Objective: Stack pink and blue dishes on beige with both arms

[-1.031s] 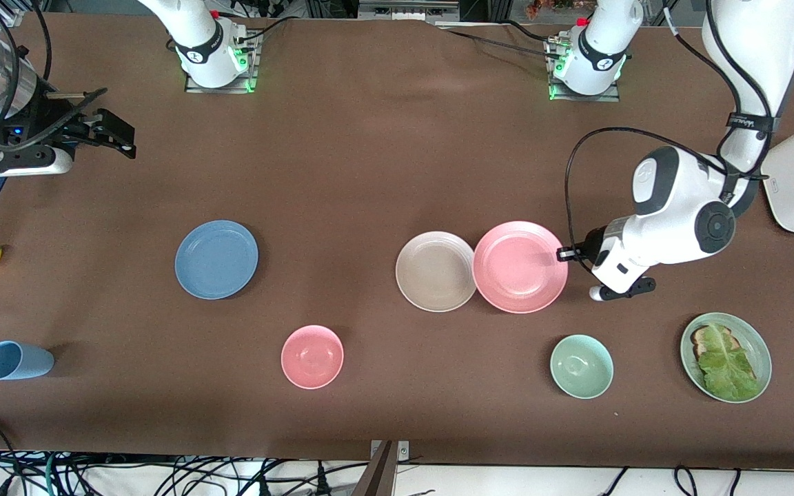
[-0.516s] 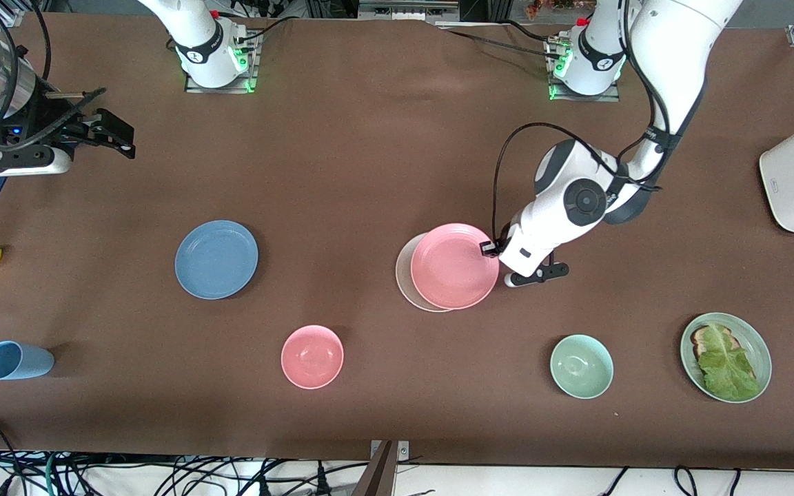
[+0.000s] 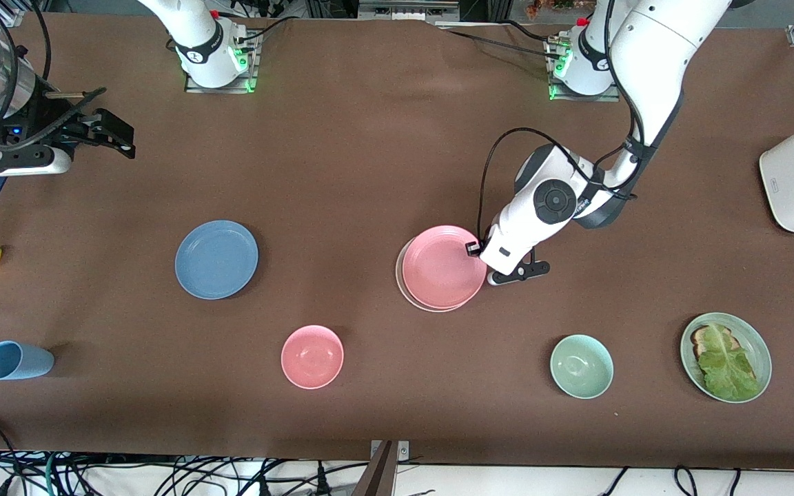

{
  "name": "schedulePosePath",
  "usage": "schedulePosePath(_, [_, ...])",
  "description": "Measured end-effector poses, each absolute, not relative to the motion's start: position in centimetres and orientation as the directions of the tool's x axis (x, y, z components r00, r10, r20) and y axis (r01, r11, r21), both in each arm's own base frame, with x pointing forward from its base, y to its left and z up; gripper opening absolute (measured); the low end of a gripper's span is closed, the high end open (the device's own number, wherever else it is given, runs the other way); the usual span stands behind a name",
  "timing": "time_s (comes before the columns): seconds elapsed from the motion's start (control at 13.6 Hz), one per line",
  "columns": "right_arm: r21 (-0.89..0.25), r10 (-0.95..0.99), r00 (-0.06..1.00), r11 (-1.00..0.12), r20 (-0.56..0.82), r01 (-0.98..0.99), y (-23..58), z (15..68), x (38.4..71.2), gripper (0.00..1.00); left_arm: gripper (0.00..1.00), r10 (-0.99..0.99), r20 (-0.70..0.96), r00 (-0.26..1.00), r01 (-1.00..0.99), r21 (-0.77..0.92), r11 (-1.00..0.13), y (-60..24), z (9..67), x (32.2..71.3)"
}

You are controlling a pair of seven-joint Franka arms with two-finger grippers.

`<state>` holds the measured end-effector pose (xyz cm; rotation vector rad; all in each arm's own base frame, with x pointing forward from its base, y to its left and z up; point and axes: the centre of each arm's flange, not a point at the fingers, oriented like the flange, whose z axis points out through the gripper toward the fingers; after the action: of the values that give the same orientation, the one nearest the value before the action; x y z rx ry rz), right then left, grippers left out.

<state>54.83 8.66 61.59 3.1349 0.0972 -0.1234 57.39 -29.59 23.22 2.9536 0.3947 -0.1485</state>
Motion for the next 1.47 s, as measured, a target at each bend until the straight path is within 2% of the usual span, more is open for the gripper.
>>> schedulePosePath(0.29, [0.000,0.062,0.995,-0.998,-0.079,0.062,8.7,61.6,54.8,1.00,0.05,0.251,-0.116,0.961,0.267,0.153,-0.952,-30.5,23.2,57.8])
schedulePosePath(0.37, [0.000,0.062,0.995,-0.998,-0.078,0.062,8.7,61.6,54.8,1.00,0.11,0.251,-0.114,0.961,0.267,0.157,-0.951,-30.7,23.3,57.9])
schedulePosePath(0.96, [0.000,0.062,0.995,-0.998,-0.078,0.062,8.7,61.6,54.8,1.00,0.93,0.289,-0.090,0.953,0.299,0.126,-0.946,-27.7,23.3,59.9])
schedulePosePath(1.03, [0.000,0.062,0.995,-0.998,-0.078,0.062,8.7,61.6,54.8,1.00,1.00,0.296,-0.090,0.951,0.305,0.119,-0.945,-27.1,23.3,60.1])
schedulePosePath(1.47, [0.000,0.062,0.995,-0.998,-0.078,0.062,8.7,61.6,54.8,1.00,1.00,0.246,-0.129,0.961,0.257,0.076,-0.963,-19.0,24.8,62.6])
